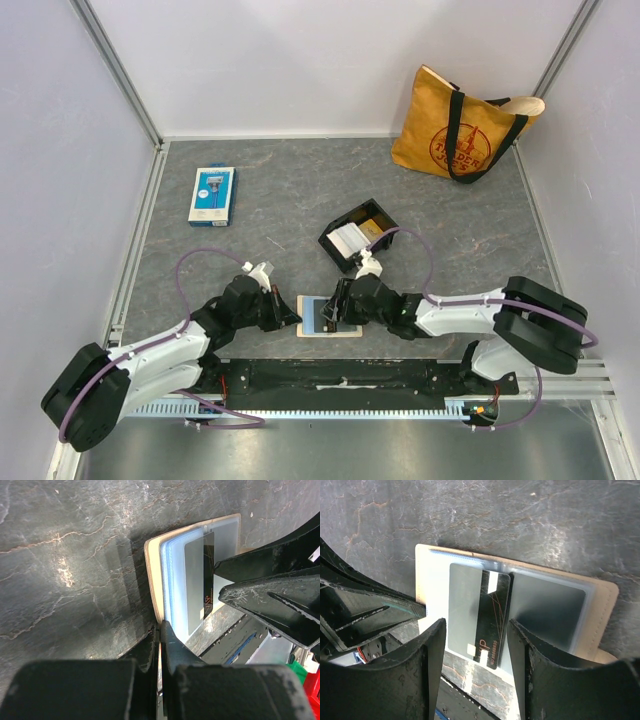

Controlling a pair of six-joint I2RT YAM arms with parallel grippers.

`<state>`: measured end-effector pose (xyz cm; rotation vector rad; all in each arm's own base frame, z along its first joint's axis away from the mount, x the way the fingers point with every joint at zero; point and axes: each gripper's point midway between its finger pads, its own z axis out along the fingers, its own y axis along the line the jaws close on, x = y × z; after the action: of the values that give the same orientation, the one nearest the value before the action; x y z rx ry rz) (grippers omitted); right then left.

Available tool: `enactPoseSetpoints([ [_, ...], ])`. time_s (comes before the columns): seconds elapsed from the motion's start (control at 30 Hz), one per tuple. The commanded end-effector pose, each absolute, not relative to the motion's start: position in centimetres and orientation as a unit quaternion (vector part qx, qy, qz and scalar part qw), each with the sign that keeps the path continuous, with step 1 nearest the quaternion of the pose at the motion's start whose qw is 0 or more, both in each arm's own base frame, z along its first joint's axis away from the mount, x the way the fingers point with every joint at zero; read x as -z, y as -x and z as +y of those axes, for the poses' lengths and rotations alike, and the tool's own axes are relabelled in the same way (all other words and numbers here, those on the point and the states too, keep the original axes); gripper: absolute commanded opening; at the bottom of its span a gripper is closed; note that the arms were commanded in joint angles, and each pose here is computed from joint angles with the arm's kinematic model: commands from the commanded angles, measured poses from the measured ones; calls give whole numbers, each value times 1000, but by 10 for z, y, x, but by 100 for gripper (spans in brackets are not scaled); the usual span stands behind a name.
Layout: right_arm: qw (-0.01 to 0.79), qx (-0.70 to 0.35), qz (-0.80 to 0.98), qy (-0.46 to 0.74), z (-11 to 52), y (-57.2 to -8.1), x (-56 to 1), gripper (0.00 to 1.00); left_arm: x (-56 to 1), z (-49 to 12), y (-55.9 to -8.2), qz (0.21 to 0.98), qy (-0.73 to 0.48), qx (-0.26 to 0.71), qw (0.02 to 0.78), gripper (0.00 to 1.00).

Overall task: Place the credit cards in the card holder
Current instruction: Insert the credit card into the card holder, then pick up the credit card from the storage box.

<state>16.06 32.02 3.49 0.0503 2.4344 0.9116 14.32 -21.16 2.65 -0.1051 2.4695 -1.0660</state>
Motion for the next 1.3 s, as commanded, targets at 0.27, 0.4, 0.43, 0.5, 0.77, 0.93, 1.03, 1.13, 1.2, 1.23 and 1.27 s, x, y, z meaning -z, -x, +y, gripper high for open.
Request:
enactPoseSetpoints([
  [0.27,236,-341,910,18,347,-154,-24,56,-29,-215,-145,890,35,394,226,2],
  [0.4,245,-353,903,20,353,-156,-33,52,-30,-218,-144,891,28,396,219,2],
  [0.43,247,-360,899,21,355,-155,-35,50,-29,-218,-144,891,26,395,220,2],
  [0.5,248,-368,896,19,358,-156,-37,47,-29,-218,-144,893,24,393,220,2],
  [0.77,238,-371,897,37,369,-151,-40,33,-32,-219,-147,889,33,398,224,2],
  [0.93,254,-323,910,51,365,-151,-43,45,-36,-217,-146,886,35,401,230,2],
  [1.03,260,-318,910,53,364,-151,-48,47,-37,-213,-146,887,39,395,236,2],
  [1.13,256,-327,908,55,368,-150,-49,47,-38,-213,-145,887,39,396,236,2],
  [1.2,249,-333,908,58,371,-147,-48,43,-38,-213,-145,886,38,396,236,2],
  [1.23,246,-333,908,59,373,-147,-47,43,-38,-213,-145,887,38,396,235,2],
  [1.27,245,-332,909,60,374,-147,-46,43,-38,-213,-146,887,38,396,235,2],
])
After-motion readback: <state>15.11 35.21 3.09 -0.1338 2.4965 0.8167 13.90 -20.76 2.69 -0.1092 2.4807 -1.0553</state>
